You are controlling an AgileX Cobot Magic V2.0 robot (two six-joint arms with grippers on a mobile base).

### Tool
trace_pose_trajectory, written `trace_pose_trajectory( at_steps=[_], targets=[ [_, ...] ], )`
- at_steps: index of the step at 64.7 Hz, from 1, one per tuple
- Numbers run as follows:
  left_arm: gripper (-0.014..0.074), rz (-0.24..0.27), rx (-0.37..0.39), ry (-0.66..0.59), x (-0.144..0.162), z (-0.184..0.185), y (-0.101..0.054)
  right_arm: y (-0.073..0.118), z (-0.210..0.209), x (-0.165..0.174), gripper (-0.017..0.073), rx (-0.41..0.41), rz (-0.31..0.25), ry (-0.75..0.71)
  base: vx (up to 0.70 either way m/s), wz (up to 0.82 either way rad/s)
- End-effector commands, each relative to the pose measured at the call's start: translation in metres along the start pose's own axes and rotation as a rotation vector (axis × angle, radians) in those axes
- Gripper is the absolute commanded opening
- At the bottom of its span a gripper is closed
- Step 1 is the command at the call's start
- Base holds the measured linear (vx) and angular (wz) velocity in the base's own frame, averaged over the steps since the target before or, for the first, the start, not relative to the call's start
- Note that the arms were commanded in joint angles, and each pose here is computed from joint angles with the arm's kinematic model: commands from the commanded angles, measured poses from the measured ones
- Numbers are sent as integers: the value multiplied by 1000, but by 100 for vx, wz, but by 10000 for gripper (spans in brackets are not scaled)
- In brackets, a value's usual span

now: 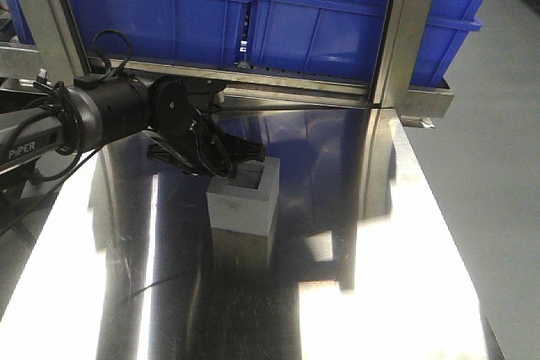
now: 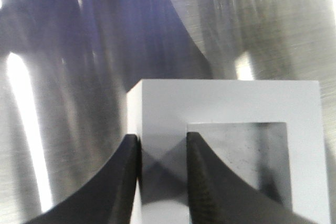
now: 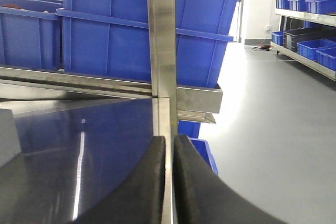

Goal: Sort gray base to blue bin
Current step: 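Close the left gripper on the block's rim and lift it, then raise the held block with the left gripper toward the robot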

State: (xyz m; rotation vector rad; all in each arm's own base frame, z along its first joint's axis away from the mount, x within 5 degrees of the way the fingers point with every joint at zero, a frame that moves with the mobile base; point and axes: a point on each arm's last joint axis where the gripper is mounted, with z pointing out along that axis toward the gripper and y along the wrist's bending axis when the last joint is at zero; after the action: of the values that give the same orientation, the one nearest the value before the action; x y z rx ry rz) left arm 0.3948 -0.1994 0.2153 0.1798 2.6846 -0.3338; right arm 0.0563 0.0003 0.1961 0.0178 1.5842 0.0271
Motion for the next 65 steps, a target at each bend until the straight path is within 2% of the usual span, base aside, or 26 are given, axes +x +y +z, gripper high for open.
trace_pose_trajectory(
  at_steps=[1, 7, 13, 29, 36, 53, 65],
  targets=[
    [-5, 63, 16, -188, -20, -55, -9, 0, -1, -7, -4, 1, -11, -83, 0, 0],
    [-3, 113, 9, -281, -23, -91, -14, 0, -1, -7, -4, 1, -11, -83, 0, 0],
    [-1, 140, 28, -377, -25, -125, -20, 0, -1, -7, -4, 1, -11, -83, 0, 0],
    [3, 179, 133, -641, -11, -221, -34, 0, -1, -7, -4, 1, -11, -83, 0, 0],
    [5, 199, 161, -729, 10, -248, -30, 0, -1, -7, -4, 1, -11, -83, 0, 0],
    [4, 203, 221, -894, 78, -296, -2, 0, -1, -7, -4, 1, -11, -83, 0, 0],
    [4, 202, 233, -923, 123, -304, 17, 0, -1, -7, -4, 1, -11, -83, 0, 0]
  ],
)
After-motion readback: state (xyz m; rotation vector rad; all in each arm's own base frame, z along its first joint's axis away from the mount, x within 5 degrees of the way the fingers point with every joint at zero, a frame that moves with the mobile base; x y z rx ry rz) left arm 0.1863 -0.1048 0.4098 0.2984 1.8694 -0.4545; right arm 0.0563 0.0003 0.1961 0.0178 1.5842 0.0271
